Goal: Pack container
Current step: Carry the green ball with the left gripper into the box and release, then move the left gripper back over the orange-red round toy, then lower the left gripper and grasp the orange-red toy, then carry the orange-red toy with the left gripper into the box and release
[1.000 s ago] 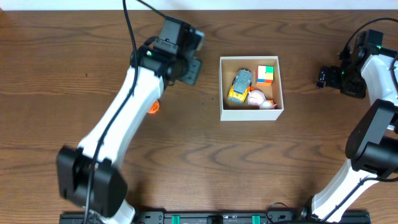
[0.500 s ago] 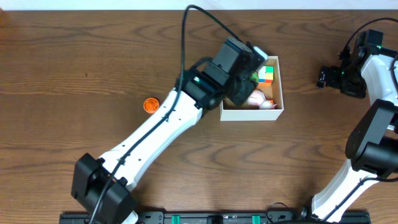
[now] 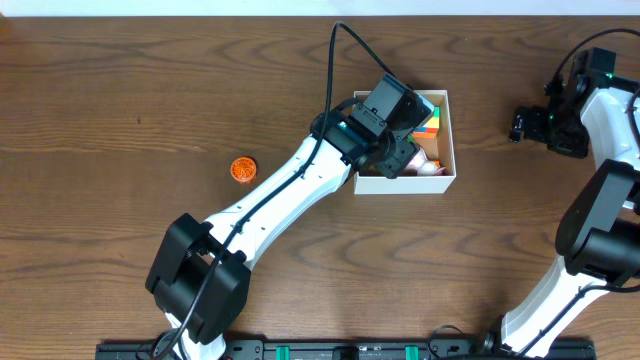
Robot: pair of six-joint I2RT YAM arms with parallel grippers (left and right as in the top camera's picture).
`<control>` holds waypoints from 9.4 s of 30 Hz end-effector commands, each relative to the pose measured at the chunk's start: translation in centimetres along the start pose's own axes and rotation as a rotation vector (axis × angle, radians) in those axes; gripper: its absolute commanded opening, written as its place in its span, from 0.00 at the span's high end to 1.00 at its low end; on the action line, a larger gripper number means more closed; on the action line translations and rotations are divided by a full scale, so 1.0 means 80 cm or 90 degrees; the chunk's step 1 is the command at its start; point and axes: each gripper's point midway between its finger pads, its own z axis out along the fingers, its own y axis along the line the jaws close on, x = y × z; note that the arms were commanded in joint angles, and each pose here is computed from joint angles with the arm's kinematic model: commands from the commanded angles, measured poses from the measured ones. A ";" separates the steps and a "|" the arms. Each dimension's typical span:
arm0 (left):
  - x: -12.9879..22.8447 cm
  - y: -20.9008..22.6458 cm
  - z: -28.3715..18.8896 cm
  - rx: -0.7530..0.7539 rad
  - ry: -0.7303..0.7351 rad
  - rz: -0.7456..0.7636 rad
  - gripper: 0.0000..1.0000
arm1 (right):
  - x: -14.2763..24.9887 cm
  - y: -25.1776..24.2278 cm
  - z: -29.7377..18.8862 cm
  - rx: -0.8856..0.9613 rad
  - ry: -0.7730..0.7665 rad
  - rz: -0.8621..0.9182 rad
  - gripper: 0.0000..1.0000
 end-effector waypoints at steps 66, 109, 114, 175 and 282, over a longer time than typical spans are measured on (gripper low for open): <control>0.052 0.239 -0.138 -0.345 -0.023 -0.337 0.02 | 0.000 -0.003 0.000 0.002 0.000 0.011 0.01; 0.279 0.279 -0.058 -0.252 0.350 -0.640 0.02 | 0.000 -0.003 0.000 0.002 0.000 0.011 0.01; 0.282 0.279 -0.057 -0.249 0.352 -0.637 0.02 | 0.000 -0.003 0.000 0.002 0.000 0.011 0.01; 0.306 0.287 -0.001 -0.240 0.321 -0.615 0.01 | 0.000 -0.003 0.000 0.002 0.000 0.011 0.01; -0.062 0.140 0.018 -0.112 -0.131 -0.232 0.43 | 0.000 -0.003 0.000 0.002 0.000 0.011 0.01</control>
